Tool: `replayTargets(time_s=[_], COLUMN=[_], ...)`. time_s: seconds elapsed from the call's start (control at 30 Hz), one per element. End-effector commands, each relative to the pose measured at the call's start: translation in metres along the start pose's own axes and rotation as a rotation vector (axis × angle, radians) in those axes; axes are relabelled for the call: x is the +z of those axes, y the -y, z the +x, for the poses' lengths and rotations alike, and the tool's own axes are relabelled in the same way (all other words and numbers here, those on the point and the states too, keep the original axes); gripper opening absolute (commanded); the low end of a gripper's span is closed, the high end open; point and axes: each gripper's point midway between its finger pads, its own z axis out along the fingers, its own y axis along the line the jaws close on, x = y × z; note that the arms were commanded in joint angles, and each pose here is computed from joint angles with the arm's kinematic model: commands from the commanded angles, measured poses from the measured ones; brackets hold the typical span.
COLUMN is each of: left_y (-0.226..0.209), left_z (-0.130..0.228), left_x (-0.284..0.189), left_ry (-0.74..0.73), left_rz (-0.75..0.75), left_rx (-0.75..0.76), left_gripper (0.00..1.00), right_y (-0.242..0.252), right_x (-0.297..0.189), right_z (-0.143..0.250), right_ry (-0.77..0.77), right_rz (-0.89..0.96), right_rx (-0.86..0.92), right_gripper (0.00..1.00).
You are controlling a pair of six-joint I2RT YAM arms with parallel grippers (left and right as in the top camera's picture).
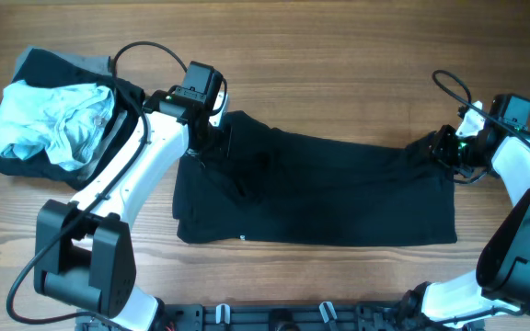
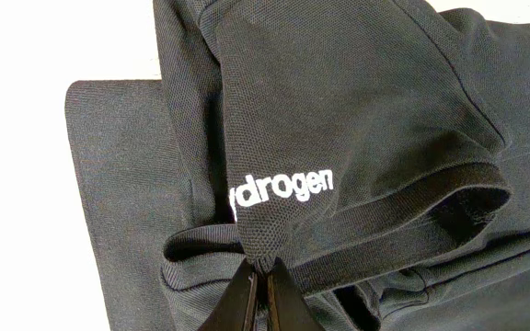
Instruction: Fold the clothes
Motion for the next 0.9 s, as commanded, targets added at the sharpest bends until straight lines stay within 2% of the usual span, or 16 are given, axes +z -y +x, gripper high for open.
replayTargets(time_s=[0.0,0.07,0.1,0.13,0.17,0.2,0.23,0.3,0.33,0.4,0.47,0.57,0.63,0.7,0.73,0.87], left_y=[0.002,0.002,0.002,0.002,0.002,0.002,0.002,0.002,0.002,0.002,0.002,0.002,0.002,0.002,0.002,0.002], left_z=[-0.006,-0.006,-0.006,-0.006,-0.006,-0.006,-0.006,-0.006,-0.006,-0.006,-0.006,-0.006,-0.006,-0.007,-0.007,-0.006], left_x=[-0.01,-0.01,-0.01,-0.01,-0.01,-0.01,-0.01,-0.01,-0.01,-0.01,-0.01,-0.01,-0.01,-0.01,-0.01,-0.01], left_ry=[0.031,0.031,0.031,0.031,0.031,0.031,0.031,0.031,0.031,0.031,0.031,0.031,0.031,0.032,0.032,0.031], left_rz=[0.013,0.013,0.013,0.013,0.013,0.013,0.013,0.013,0.013,0.013,0.013,0.013,0.013,0.013,0.013,0.013], left_rx=[-0.004,-0.004,-0.004,-0.004,-0.004,-0.004,-0.004,-0.004,-0.004,-0.004,-0.004,-0.004,-0.004,-0.004,-0.004,-0.004], left_gripper=[0.04,0.04,0.04,0.04,0.04,0.04,0.04,0.04,0.04,0.04,0.04,0.04,0.04,0.04,0.04,0.04], right_y=[-0.01,-0.006,-0.001,0.006,0.014,0.018,0.02,0.02,0.014,-0.002,-0.011,-0.005,0.002,0.014,0.019,0.02], right_x=[-0.005,-0.003,-0.002,-0.002,-0.002,-0.003,-0.003,-0.003,-0.002,-0.001,-0.002,-0.001,-0.001,0.001,0.003,0.008], right_z=[-0.008,-0.009,-0.009,-0.008,-0.006,-0.005,-0.004,-0.002,0.0,0.003,0.006,0.007,0.008,0.009,0.01,0.013], right_ry=[0.026,0.029,0.029,0.028,0.022,0.019,0.015,0.006,-0.001,-0.017,-0.031,-0.034,-0.033,-0.03,-0.025,-0.012], right_rz=[-0.032,-0.013,0.014,0.055,0.1,0.123,0.135,0.128,0.098,0.004,-0.049,-0.019,0.023,0.084,0.107,0.097], right_rx=[-0.044,-0.028,-0.022,0.0,0.008,0.008,0.006,0.007,0.002,-0.057,-0.088,-0.085,-0.077,-0.037,-0.011,0.038], right_gripper=[0.49,0.57,0.45,0.23,0.15,0.08,0.04,0.04,0.07,0.33,0.52,0.54,0.46,0.21,0.12,0.04])
